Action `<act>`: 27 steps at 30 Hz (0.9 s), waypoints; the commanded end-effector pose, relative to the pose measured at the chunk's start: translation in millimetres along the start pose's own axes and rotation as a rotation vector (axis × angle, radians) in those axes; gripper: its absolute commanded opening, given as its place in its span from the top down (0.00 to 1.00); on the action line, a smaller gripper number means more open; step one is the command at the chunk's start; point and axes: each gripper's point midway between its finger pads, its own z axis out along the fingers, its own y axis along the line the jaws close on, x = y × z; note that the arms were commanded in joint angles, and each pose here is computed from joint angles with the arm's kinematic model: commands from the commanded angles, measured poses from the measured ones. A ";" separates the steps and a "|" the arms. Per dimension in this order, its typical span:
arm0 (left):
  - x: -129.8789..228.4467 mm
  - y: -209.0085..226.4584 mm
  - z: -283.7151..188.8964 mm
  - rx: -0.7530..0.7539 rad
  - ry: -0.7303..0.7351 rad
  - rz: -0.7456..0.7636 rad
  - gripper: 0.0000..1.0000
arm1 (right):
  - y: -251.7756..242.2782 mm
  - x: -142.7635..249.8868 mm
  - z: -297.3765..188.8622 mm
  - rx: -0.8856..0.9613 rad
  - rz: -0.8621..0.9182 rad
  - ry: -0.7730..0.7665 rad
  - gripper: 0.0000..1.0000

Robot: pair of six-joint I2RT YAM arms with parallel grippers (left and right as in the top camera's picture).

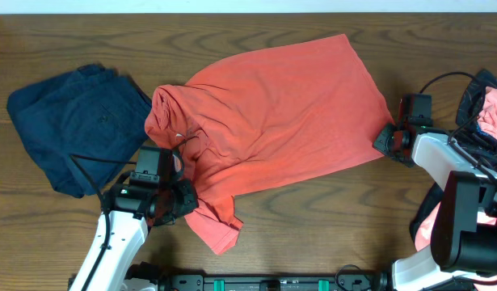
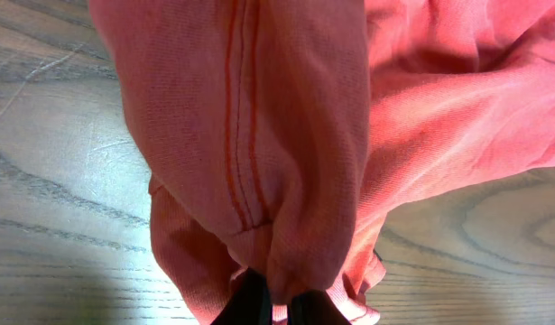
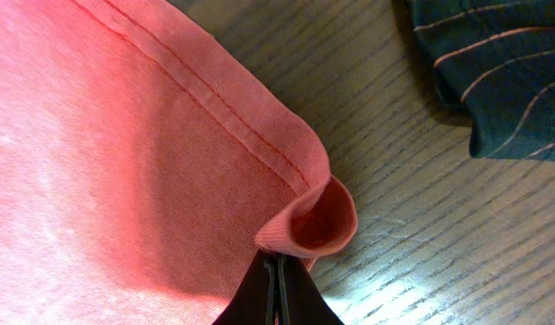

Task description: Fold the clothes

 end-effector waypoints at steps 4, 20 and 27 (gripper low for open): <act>-9.2 -2.5 -5.5 0.002 -0.037 0.042 0.94 | -7.1 -9.9 -13.6 0.022 -0.041 0.000 0.99; -75.3 -57.9 -164.0 0.098 -0.293 0.154 0.94 | -58.2 -118.0 -269.8 -0.039 0.040 -0.262 0.99; -86.4 -105.2 -293.9 0.257 -0.575 0.243 0.94 | -56.0 -123.9 -382.0 -0.116 0.009 -0.458 0.99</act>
